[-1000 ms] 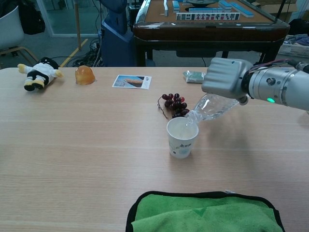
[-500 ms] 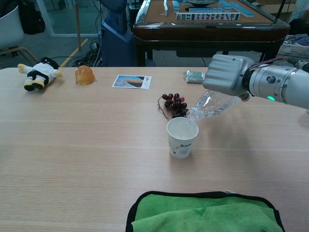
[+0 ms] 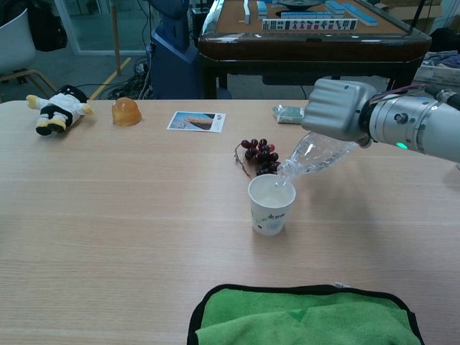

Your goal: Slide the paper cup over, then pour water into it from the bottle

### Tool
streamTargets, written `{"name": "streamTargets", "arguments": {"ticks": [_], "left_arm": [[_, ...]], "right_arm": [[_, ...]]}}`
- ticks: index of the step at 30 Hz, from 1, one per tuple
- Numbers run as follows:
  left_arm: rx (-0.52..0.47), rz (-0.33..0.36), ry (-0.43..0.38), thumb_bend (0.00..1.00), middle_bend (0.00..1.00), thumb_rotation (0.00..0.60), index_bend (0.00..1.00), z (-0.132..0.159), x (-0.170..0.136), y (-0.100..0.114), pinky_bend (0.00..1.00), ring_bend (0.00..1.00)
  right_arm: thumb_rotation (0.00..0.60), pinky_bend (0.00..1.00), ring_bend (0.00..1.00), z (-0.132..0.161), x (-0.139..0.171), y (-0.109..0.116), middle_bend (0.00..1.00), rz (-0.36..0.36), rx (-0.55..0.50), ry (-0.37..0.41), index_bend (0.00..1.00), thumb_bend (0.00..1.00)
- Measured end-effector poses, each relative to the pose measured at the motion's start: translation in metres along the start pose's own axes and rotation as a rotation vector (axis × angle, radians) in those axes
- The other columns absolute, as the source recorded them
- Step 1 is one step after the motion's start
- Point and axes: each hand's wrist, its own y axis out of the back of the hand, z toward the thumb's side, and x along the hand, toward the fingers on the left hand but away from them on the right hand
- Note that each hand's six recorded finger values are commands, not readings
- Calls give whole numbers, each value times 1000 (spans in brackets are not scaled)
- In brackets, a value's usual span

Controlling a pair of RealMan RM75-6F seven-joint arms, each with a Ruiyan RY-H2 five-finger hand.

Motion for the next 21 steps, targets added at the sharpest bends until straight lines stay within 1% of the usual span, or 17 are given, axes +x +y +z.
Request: {"name": "streamTargets", "arguments": {"ticks": [5, 11, 17, 21], "left_arm": [[-3, 0, 0, 396, 226, 600, 349, 0, 0, 0, 435, 273], [-7, 1, 1, 396, 226, 600, 349, 0, 0, 1, 435, 272], [-9, 1, 4, 396, 226, 600, 350, -1, 0, 1, 434, 272], [-10, 1, 5, 396, 226, 600, 349, -1, 0, 1, 435, 272]], "right_arm": [[600, 596, 577, 0, -1, -1, 676, 3, -4, -3, 619, 58], [600, 596, 577, 2, -1, -2, 676, 11, -42, -12, 618, 57], [600, 596, 577, 5, -2, -7, 676, 24, -130, -22, 619, 58], [600, 596, 577, 8, -2, -10, 676, 33, -229, -30, 618, 57]]}}
